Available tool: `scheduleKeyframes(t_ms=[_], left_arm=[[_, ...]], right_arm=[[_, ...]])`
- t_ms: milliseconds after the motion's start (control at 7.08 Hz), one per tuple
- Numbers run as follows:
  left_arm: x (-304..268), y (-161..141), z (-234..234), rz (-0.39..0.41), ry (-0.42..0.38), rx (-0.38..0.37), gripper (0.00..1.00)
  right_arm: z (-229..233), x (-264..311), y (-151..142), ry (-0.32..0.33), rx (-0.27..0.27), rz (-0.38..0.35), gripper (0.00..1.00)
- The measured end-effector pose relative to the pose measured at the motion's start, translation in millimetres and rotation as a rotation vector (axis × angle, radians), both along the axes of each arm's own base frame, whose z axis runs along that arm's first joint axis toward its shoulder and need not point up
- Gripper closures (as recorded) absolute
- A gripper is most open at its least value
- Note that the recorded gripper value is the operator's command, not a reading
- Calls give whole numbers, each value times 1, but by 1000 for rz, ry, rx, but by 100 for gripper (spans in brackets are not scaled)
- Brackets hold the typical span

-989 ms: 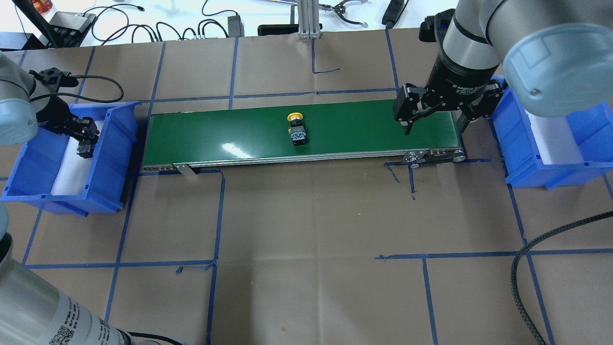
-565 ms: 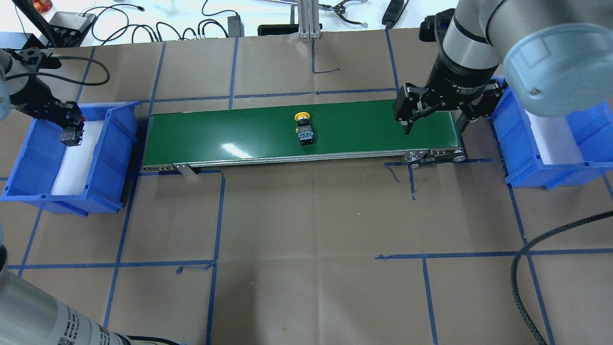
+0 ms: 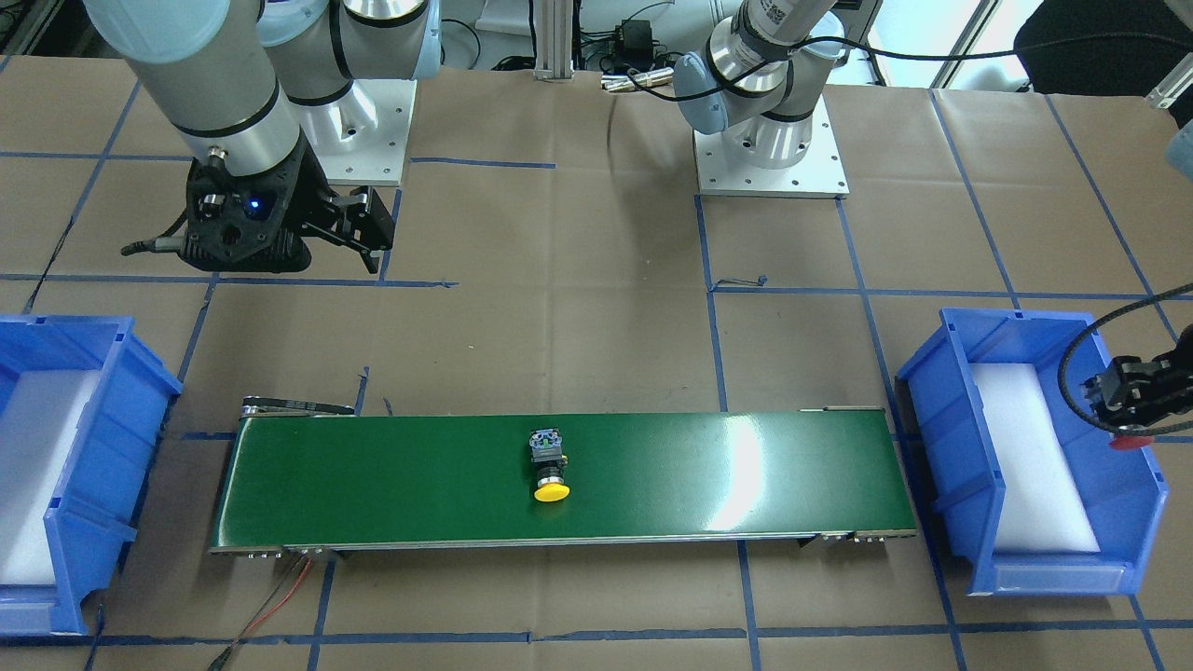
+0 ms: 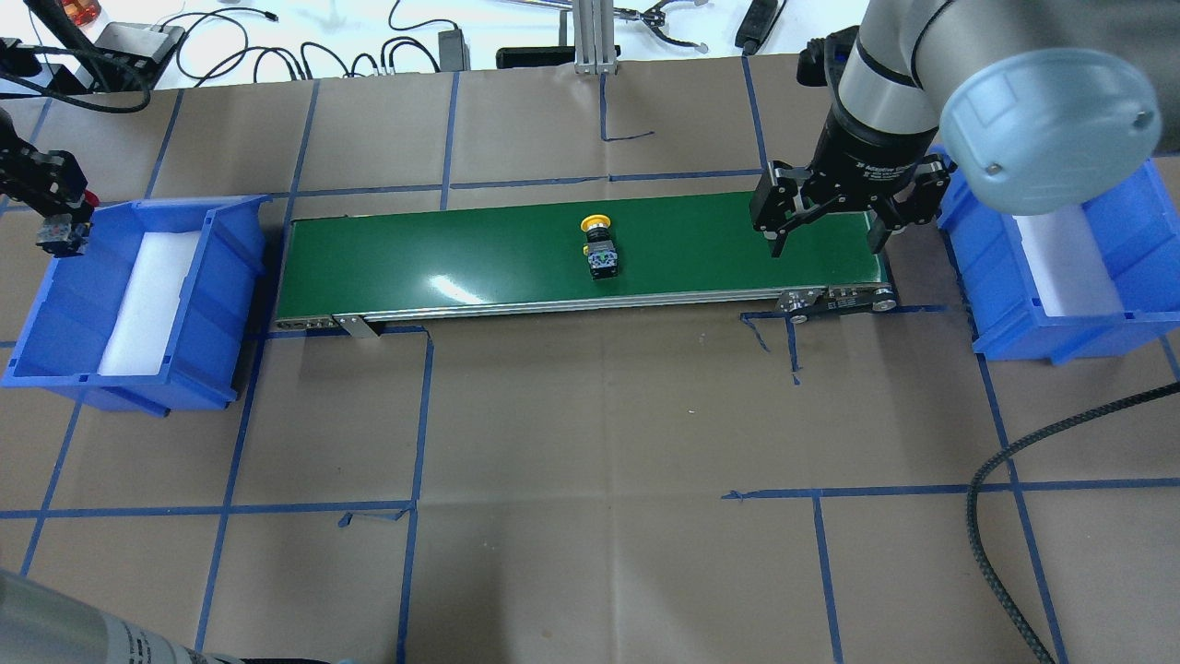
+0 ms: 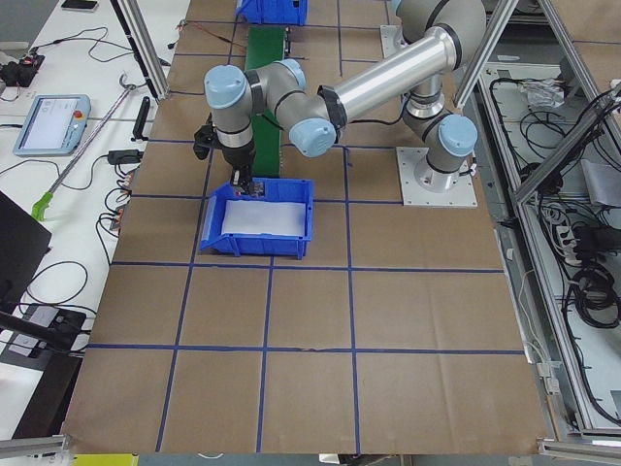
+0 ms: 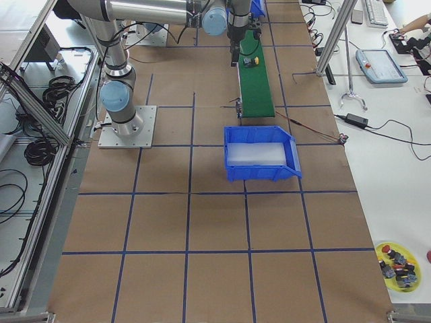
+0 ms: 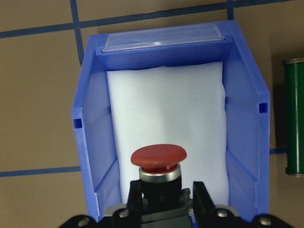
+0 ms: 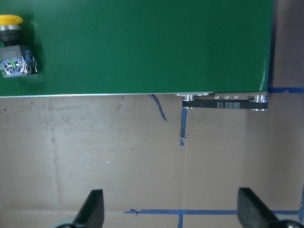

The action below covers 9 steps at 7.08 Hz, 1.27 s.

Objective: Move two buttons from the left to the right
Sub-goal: 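Carry the red button onto the conveyor while the right gripper descends to the yellow button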

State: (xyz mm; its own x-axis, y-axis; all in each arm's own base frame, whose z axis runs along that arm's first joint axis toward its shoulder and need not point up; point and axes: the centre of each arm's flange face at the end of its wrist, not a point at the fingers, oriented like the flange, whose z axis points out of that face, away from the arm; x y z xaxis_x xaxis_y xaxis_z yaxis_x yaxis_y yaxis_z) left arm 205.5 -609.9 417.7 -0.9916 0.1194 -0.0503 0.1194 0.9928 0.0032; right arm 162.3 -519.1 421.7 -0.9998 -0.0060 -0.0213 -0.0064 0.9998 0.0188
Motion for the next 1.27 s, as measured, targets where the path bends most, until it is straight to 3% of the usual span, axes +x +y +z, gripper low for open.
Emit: scheduleKeyframes(t_ms=[283,707,989,1272], left_arm=[[-56,-16,10,0,-5,-9,100],[-178,-32,7,38,1,-14,100],[-239,-35,-21,67,10,18,100],[-263,-34,-63,82,16,61,100]], right_arm=[[-20,2,-24,-6,-32,-8,0],[-30,-2,-34,-8,-45,-23,0],[-42,-6,-36,-1,-9,-28,0],[-50,-7,-36,-4,24,-26,0]])
